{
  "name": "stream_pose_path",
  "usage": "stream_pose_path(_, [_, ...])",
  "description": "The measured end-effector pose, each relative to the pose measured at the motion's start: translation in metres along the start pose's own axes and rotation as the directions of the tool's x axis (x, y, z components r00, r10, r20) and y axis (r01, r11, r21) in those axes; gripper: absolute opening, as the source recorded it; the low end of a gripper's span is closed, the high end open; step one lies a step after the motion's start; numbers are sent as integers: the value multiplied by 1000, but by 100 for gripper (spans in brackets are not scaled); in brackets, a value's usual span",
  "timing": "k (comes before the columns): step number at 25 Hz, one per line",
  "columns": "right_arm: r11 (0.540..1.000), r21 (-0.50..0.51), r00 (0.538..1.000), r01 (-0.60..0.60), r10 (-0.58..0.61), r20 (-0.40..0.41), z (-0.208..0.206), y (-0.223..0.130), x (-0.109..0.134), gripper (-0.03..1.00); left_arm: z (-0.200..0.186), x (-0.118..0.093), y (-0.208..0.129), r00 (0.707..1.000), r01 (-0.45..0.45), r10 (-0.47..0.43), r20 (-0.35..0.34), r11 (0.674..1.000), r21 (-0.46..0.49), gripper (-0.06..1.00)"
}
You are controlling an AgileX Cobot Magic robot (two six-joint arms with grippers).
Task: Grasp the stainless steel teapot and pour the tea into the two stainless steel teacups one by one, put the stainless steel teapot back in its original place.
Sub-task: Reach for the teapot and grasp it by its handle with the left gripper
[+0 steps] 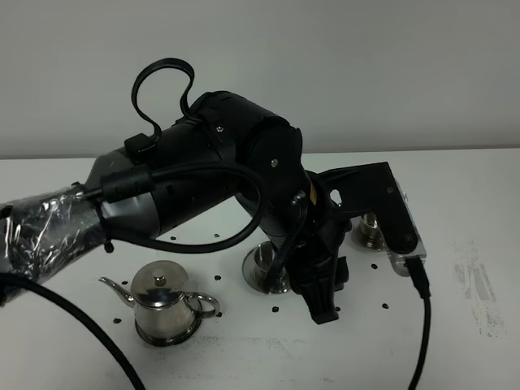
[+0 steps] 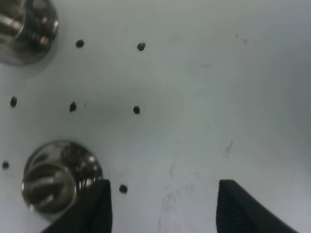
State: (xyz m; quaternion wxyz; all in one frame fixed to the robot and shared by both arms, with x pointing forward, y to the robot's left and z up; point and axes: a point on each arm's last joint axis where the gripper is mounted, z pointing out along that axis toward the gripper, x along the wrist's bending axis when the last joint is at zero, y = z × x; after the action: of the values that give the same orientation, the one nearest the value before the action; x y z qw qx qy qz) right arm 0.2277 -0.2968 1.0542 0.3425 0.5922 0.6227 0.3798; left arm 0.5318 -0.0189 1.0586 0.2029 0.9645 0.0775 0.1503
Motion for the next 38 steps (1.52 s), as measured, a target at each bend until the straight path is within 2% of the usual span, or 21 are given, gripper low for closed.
stream_pose_path(3, [1000,0,1000,0,0,0,0,0,0,23,-2,4,-6,994,92,-87,-68,993,71,50])
stream_pose_path(5, [1000,0,1000,0,0,0,0,0,0,23,-3,8,-9,984,135,-122,-131,986,100,50])
stream_pose_path(7, [1000,0,1000,0,0,0,0,0,0,23,-4,3,-10,976,160,-141,-163,981,108,50])
stream_pose_path(12, [1000,0,1000,0,0,0,0,0,0,23,-7,-31,-20,972,175,-172,-158,985,6,50])
stream_pose_path(14, [1000,0,1000,0,0,0,0,0,0,23,-6,-41,-29,965,212,-216,-148,976,-40,50])
stream_pose_path(17, [1000,0,1000,0,0,0,0,0,0,23,-1,-51,-42,922,362,-365,-131,931,-51,50])
stream_pose_path(19, [1000,0,1000,0,0,0,0,0,0,23,6,-54,-51,893,426,-426,-142,904,-36,50])
stream_pose_path(22, [1000,0,1000,0,0,0,0,0,0,23,11,-53,-60,872,445,-444,-205,894,-42,50])
stream_pose_path(26, [1000,0,1000,0,0,0,0,0,0,23,17,-44,-61,863,406,-403,-305,912,-57,50])
stream_pose_path(29, [1000,0,1000,0,0,0,0,0,0,23,27,-42,-66,863,396,-379,-334,918,-18,50])
stream_pose_path(35, [1000,0,1000,0,0,0,0,0,0,23,45,-33,-85,847,435,-368,-384,895,101,50])
stream_pose_path(38, [1000,0,1000,0,0,0,0,0,0,23,51,-26,-91,850,407,-326,-413,905,123,50])
